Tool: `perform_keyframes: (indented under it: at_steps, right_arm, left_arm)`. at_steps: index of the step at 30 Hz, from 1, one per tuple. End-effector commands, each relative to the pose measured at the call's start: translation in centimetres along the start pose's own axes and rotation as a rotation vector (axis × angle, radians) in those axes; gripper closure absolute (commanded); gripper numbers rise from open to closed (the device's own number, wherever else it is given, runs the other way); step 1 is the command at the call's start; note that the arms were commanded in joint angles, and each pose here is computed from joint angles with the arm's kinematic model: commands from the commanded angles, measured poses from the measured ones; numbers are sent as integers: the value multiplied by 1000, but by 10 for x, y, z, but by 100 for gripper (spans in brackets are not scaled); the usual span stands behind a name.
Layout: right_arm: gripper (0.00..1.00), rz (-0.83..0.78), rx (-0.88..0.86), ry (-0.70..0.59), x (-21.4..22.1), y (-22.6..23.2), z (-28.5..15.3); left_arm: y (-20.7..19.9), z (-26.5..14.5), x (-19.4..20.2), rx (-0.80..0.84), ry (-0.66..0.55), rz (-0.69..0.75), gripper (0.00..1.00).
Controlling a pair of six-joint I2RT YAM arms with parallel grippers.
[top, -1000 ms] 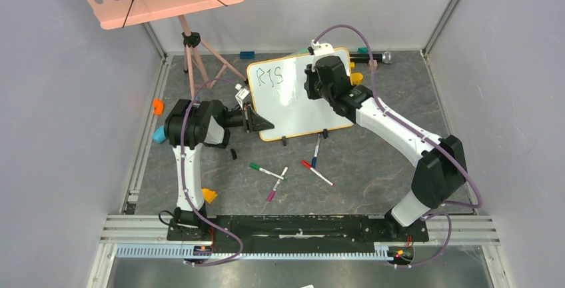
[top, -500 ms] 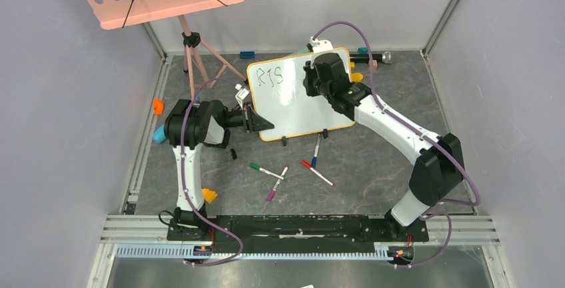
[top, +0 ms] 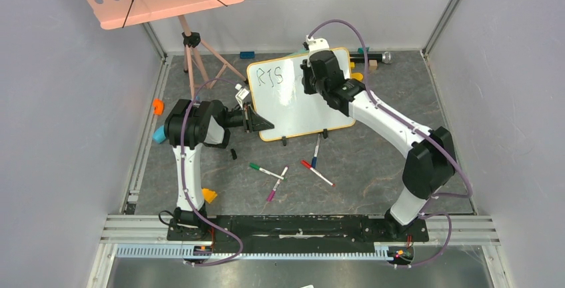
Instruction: Write a sentence on the whiteboard
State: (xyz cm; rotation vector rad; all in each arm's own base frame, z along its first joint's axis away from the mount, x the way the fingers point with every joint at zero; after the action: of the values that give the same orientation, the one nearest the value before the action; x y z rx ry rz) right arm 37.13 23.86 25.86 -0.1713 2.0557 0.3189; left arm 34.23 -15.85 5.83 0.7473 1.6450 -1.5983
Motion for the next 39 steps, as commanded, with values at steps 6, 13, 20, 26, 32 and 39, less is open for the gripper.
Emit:
perform_keyframes:
  at_steps: [6,13,20,26,32,39]
  right_arm:
    - [100,-19,62,-39,-18,-3,7]
    - [100,-31,83,-15,-12,-7,6]
    - [100,-28,61,13,1,-8,2]
    - [100,-3,-56,-2,-4,4,-5]
    - [100,38,-112,-99,-24,6,-35]
    - [100,84,-149,-128,-6,3,-51]
  left_arm:
    - [-7,1,22,91,71,68,98]
    - [-7,1,21,92,71,69,98]
    - [-7,1,22,91,71,67,98]
    - [-7,1,21,92,72,67,98]
    - [-7,1,21,91,71,67,98]
    - [-7,0,21,89,70,66,98]
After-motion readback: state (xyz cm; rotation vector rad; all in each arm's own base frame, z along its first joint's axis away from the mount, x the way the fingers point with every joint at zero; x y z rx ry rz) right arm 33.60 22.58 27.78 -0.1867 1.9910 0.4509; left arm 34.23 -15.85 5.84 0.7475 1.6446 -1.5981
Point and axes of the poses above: each gripper's point midway between its finger pads, its own z axis out along the fingers, its own y axis along the line the jaws close on, x = y × z, the point moved 7 cm from there along -z, back along the fingers, and after that the axes turned 5 degrees about z, right-handed, at the moved point
